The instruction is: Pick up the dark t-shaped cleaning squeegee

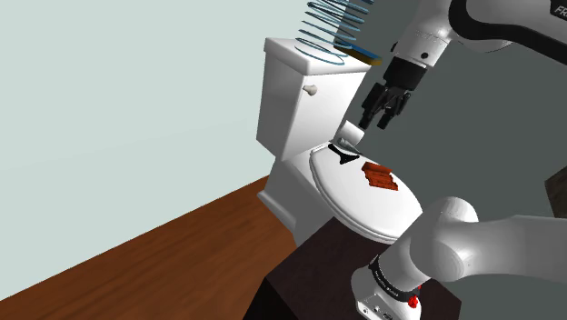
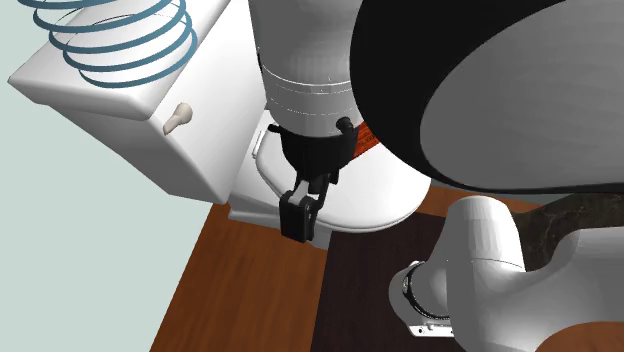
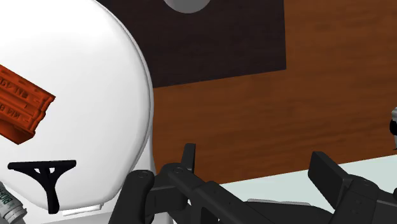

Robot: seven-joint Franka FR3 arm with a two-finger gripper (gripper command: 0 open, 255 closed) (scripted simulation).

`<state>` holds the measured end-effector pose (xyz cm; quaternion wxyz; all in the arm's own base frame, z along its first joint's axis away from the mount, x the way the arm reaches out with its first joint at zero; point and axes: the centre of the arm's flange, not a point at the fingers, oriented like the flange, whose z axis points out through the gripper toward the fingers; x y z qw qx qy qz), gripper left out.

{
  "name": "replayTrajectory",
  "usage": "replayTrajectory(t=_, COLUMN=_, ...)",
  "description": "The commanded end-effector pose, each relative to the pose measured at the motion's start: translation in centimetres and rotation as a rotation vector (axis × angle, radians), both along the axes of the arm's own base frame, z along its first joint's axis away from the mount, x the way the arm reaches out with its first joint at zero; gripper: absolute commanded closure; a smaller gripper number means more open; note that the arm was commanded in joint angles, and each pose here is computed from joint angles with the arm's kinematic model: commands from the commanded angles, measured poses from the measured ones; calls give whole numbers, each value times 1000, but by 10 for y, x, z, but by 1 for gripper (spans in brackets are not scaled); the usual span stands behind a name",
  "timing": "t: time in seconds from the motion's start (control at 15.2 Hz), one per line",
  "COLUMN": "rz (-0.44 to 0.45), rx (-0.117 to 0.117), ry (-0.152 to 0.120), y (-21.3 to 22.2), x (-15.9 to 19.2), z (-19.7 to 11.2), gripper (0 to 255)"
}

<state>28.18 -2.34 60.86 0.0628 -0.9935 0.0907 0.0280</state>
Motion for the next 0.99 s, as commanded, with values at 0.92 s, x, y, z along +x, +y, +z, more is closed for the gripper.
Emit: replayTrajectory(t=0.92, rz=-12, rx=-44, ry=9, y=-126, x=61, z=-113, gripper=0)
